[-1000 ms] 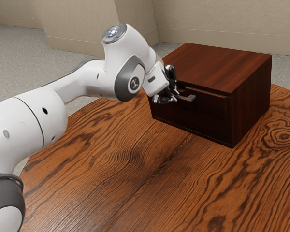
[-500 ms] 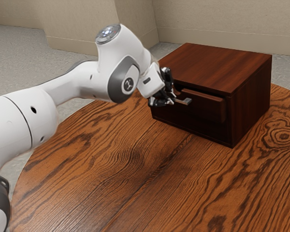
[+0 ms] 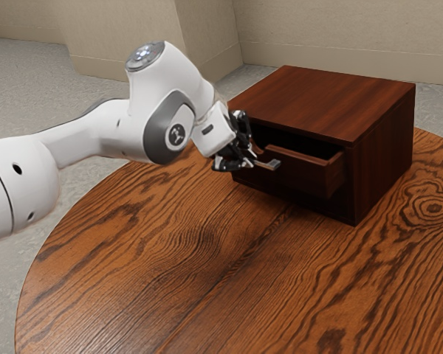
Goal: Pull the drawer handle with one arm to open the drawer
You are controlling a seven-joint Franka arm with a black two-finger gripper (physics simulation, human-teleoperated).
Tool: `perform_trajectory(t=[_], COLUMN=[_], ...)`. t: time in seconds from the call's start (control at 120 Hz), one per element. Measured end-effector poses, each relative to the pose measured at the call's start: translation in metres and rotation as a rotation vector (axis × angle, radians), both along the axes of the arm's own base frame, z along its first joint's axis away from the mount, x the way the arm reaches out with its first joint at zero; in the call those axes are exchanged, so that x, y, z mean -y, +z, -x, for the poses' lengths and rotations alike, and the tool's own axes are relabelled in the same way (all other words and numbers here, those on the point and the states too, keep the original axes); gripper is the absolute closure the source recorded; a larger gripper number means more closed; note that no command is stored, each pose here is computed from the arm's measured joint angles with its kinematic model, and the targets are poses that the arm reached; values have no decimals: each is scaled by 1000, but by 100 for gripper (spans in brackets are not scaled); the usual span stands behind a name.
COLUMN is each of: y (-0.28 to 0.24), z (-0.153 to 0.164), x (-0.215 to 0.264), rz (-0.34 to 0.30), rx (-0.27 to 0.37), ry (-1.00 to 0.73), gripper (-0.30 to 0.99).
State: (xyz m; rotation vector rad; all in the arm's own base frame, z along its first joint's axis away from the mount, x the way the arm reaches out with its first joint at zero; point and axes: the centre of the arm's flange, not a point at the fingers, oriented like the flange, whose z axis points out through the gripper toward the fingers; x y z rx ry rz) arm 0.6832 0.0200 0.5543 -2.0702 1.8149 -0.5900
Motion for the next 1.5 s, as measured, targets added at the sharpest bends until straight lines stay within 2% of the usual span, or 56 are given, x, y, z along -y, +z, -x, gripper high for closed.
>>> perform_trajectory(t=[0.625,1.5], y=[-2,0], z=[38,91], x=[-11,-14], rz=[25,51], rx=[-28,-33], ry=[23,32], gripper=[67,67])
